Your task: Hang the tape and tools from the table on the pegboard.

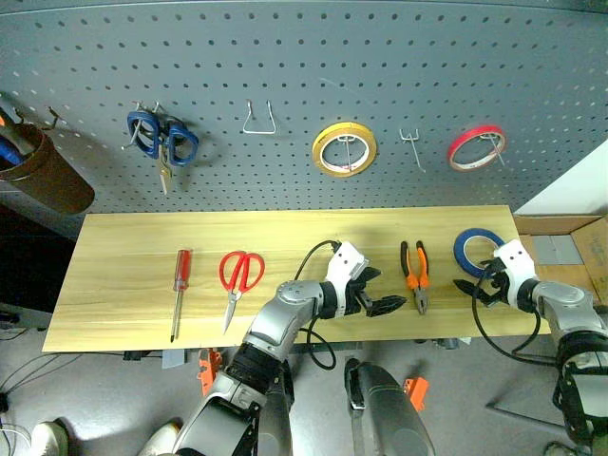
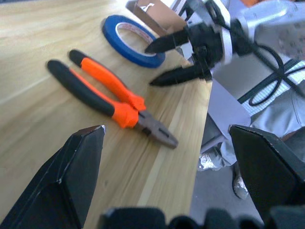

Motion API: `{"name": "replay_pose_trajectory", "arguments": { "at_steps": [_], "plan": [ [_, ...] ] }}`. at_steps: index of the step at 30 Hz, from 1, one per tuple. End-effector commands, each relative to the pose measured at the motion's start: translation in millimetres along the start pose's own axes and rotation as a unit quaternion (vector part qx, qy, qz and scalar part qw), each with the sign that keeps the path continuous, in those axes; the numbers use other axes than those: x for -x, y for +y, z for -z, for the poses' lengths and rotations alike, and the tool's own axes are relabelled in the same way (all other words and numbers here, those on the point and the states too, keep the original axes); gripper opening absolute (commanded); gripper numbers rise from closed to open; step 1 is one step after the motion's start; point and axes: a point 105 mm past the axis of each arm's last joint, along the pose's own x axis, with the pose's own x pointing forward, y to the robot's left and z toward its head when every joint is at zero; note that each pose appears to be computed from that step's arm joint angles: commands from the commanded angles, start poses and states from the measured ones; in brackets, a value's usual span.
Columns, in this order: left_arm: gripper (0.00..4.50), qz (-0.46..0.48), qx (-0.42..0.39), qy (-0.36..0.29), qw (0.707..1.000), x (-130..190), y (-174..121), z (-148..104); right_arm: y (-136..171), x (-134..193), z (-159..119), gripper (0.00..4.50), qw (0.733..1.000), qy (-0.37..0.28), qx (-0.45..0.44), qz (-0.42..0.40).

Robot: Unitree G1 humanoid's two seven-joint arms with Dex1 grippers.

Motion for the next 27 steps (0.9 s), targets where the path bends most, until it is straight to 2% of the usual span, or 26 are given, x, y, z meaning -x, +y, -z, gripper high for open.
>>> {"name": "replay_pose_trajectory", "arguments": {
  "at_steps": [1, 4, 5, 7, 17, 20, 27],
  "plan": [
    [4.46, 0.014, -0.01, -0.019, 1.0, -1, -9, -12, -5, 2, 5, 4.5, 0.999, 0.005, -0.038, 0.009],
    [4.46, 0.011, -0.01, -0.017, 1.0, 0, -8, -13, -4, 0, 6, 4.5, 0.999, 0.014, -0.043, 0.007],
    [4.5, 0.009, -0.01, -0.018, 1.0, 0, -7, -14, -4, -1, 6, 4.21, 0.999, 0.018, -0.035, 0.007],
    [4.5, 0.007, -0.01, -0.019, 1.0, 0, -6, -15, -2, -2, 7, 3.92, 0.999, 0.02, -0.03, 0.0],
    [4.5, 0.015, -0.013, -0.032, 0.999, -5, -9, -22, 4, -5, 11, 0.56, 0.999, 0.032, -0.013, -0.009],
    [4.5, 0.015, -0.013, -0.035, 0.999, -6, -8, -24, 2, -4, 12, 0.43, 0.999, 0.033, -0.004, 0.0],
    [4.5, 0.018, -0.02, -0.056, 0.998, 1, -10, -32, -14, 11, 16, 0.43, 0.988, 0.023, 0.121, 0.093]
  ]
}}
